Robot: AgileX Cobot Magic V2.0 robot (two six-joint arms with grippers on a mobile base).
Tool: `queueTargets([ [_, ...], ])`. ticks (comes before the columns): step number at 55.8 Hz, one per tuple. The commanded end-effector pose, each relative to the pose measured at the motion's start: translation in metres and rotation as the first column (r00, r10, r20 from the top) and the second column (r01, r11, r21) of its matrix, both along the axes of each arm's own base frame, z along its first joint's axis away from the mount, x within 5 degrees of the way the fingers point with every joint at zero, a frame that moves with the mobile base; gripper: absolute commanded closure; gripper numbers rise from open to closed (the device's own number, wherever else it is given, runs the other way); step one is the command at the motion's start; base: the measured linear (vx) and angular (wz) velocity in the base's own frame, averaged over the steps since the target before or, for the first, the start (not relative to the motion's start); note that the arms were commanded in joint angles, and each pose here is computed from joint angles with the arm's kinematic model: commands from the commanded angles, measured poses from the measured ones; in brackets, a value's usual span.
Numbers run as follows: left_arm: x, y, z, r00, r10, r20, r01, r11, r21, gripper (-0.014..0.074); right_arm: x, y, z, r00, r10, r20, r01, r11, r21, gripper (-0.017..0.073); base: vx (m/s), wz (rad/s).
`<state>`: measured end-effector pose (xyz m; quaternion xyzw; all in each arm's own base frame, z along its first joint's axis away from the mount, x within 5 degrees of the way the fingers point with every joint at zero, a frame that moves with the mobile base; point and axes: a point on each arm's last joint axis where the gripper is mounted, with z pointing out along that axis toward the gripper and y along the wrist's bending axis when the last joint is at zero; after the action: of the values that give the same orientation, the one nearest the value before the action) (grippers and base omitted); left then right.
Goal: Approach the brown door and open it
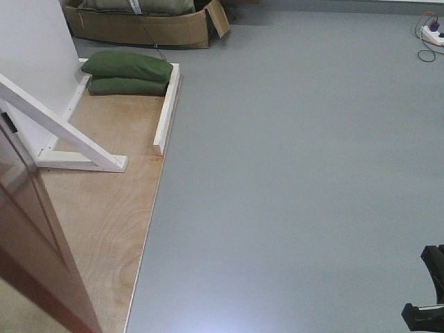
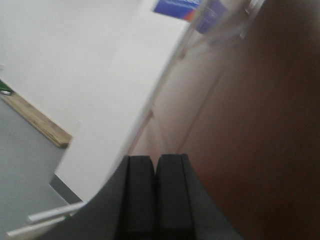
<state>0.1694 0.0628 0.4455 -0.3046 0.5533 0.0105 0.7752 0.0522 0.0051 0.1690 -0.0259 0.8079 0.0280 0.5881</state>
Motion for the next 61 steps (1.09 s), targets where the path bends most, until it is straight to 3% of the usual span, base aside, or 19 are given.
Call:
queueTargets([
  [1, 0.011, -0.014, 0.004, 0.987, -0.159, -0.038, 0.161, 0.986, 0.050, 0.0597, 0.002, 0.000, 0.006, 0.997, -0.002, 0.080, 0.002, 1.000, -0.007, 0.0559, 0.00, 0.00],
  [16, 0.016, -0.037, 0.004, 0.958, -0.279, -0.064, 0.285, 0.953, 0.100, 0.0597, 0.002, 0.000, 0.006, 0.997, -0.002, 0.080, 0.002, 1.000, -0.007, 0.0559, 0.00, -0.01],
  [28, 0.018, -0.053, 0.004, 0.930, -0.363, -0.066, 0.368, 0.924, 0.105, 0.0597, 0.002, 0.000, 0.006, 0.997, -0.002, 0.080, 0.002, 1.000, -0.007, 0.0559, 0.00, 0.00],
  [33, 0.018, -0.063, 0.004, 0.912, -0.402, -0.081, 0.410, 0.901, 0.140, 0.0597, 0.002, 0.000, 0.006, 0.996, -0.002, 0.086, 0.003, 1.000, -0.006, 0.0559, 0.00, 0.00],
  [42, 0.017, -0.082, 0.004, 0.876, -0.462, -0.139, 0.483, 0.834, 0.268, 0.0597, 0.002, 0.000, 0.006, 0.997, -0.002, 0.084, 0.003, 1.000, -0.006, 0.0559, 0.00, 0.00],
  [51, 0.017, -0.090, 0.002, 0.839, -0.515, -0.175, 0.544, 0.790, 0.284, 0.0597, 0.002, 0.000, 0.006, 0.997, -0.002, 0.084, 0.003, 1.000, -0.006, 0.0559, 0.00, 0.00],
  [56, 0.018, -0.091, 0.001, 0.833, -0.522, -0.183, 0.553, 0.784, 0.282, 0.0597, 0.002, 0.000, 0.006, 0.997, -0.002, 0.082, 0.002, 1.000, -0.006, 0.0559, 0.00, 0.00],
  [61, 0.018, -0.090, 0.002, 0.840, -0.513, -0.176, 0.542, 0.791, 0.283, 0.0597, 0.002, 0.000, 0.006, 0.997, -0.002, 0.082, 0.002, 1.000, -0.006, 0.0559, 0.00, 0.00],
])
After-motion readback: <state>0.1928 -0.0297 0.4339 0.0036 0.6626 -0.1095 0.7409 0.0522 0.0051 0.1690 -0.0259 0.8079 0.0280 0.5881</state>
